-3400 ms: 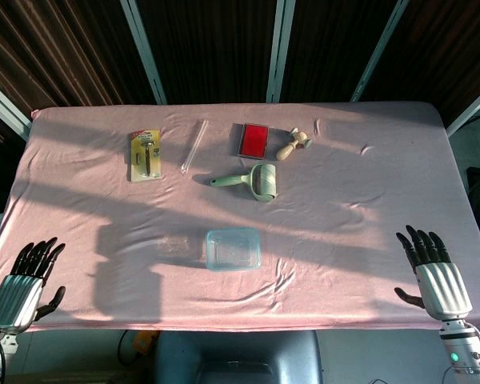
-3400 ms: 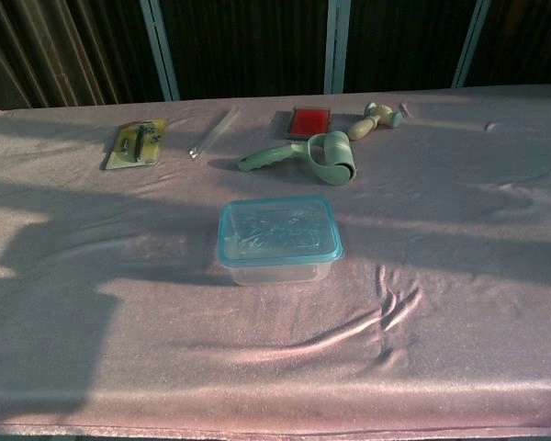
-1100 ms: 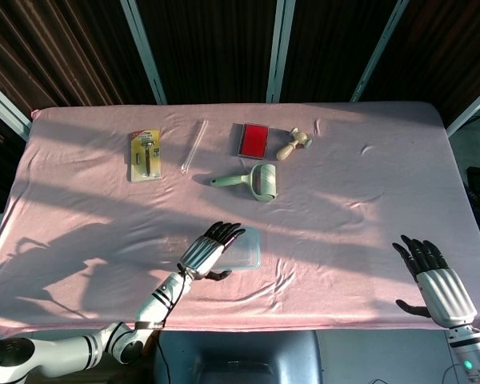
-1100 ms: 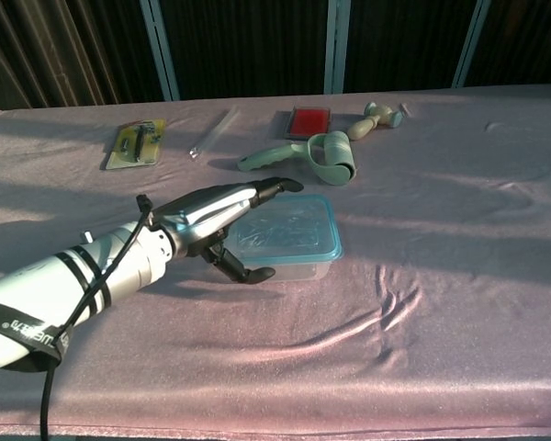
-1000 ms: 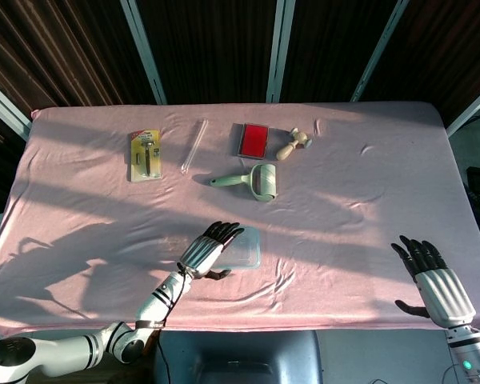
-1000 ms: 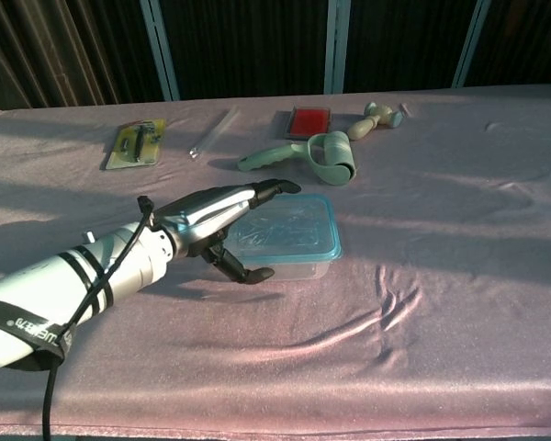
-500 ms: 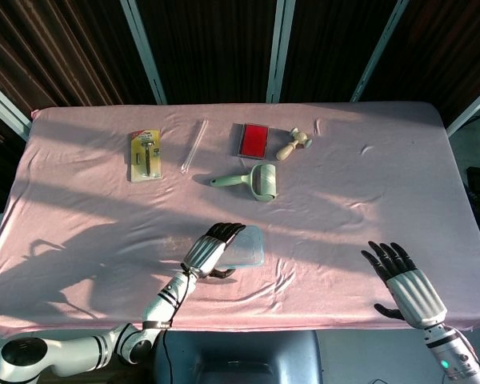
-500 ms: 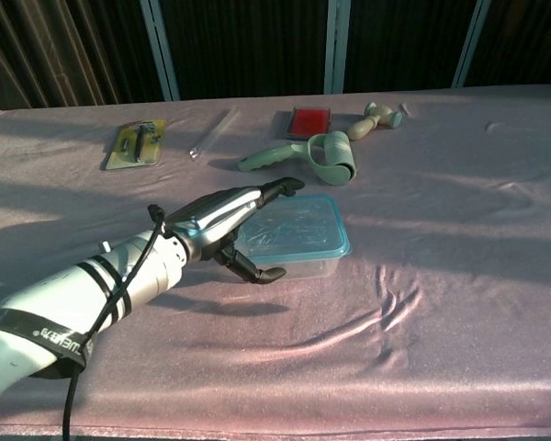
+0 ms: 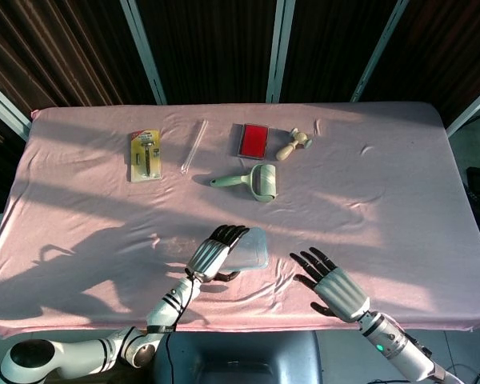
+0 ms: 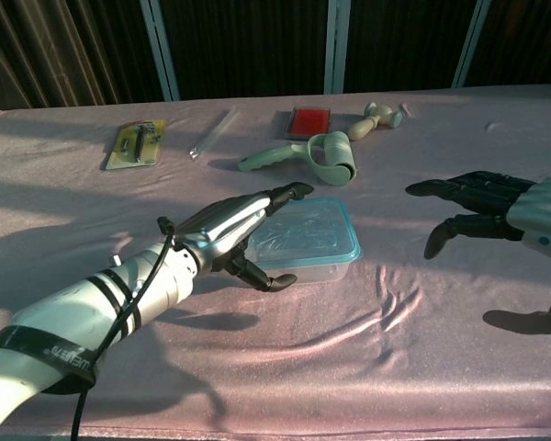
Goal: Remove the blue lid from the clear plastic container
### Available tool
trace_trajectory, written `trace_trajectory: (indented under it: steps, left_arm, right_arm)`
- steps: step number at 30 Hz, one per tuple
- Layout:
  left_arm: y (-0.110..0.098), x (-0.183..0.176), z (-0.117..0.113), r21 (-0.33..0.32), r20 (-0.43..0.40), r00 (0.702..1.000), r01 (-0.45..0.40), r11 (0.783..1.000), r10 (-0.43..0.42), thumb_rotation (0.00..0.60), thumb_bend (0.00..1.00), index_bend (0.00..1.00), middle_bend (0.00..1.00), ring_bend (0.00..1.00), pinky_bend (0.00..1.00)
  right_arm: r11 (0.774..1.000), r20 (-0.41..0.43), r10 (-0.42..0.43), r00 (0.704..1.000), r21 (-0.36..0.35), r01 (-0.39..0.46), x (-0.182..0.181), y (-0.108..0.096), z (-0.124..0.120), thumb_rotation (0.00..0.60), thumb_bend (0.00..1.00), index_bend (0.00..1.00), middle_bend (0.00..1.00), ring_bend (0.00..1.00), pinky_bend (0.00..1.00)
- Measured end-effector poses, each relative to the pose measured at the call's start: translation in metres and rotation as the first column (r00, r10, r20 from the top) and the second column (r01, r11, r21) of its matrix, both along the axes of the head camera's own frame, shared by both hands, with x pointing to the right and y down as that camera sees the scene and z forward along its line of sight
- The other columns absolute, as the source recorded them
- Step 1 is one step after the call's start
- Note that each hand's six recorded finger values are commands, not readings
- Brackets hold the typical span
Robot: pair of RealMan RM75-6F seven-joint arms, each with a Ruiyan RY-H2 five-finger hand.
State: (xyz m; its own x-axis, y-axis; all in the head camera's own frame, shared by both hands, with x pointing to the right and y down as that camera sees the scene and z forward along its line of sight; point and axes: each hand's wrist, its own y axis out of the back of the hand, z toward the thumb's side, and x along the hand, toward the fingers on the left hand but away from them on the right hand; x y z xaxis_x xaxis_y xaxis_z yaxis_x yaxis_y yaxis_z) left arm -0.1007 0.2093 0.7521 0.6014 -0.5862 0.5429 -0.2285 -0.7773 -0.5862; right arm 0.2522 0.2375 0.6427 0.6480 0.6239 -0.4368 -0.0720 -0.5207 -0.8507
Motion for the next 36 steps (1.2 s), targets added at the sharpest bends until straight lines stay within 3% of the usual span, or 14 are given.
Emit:
trace_trajectory:
  steps: [8,14,24,36]
  left_arm:
    - [0.004,0.004,-0.007,0.0,-0.021,1.0,-0.017,1.0,0.017,0.6,0.28,0.0,0.57,0.46,0.46]
    - [0.004,0.003,-0.01,0.004,-0.018,1.0,-0.02,1.0,0.02,0.6,0.28,0.0,0.57,0.46,0.47]
    - [0.002,0.0,-0.01,0.003,-0.011,1.0,-0.021,1.0,0.021,0.6,0.28,0.0,0.57,0.46,0.47]
    - [0.004,0.001,-0.009,-0.002,-0.013,1.0,-0.025,1.0,0.025,0.6,0.28,0.0,0.57,0.46,0.47]
  right_arm:
    - [0.996,0.129,-0.068,0.989,0.071,0.059,-0.058,-0.016,0.026,0.6,0.44,0.52,0.01,0.0,0.0]
    - [0.99,0.124,-0.074,0.99,0.126,0.058,-0.07,-0.022,0.026,0.6,0.44,0.53,0.01,0.0,0.0]
    - [0.992,0.087,-0.032,0.996,0.122,0.021,-0.067,-0.03,0.037,0.6,0.44,0.53,0.01,0.0,0.0]
    - [0.996,0.103,-0.014,0.995,0.093,0.004,-0.071,-0.028,0.045,0.6,0.44,0.56,0.03,0.0,0.0]
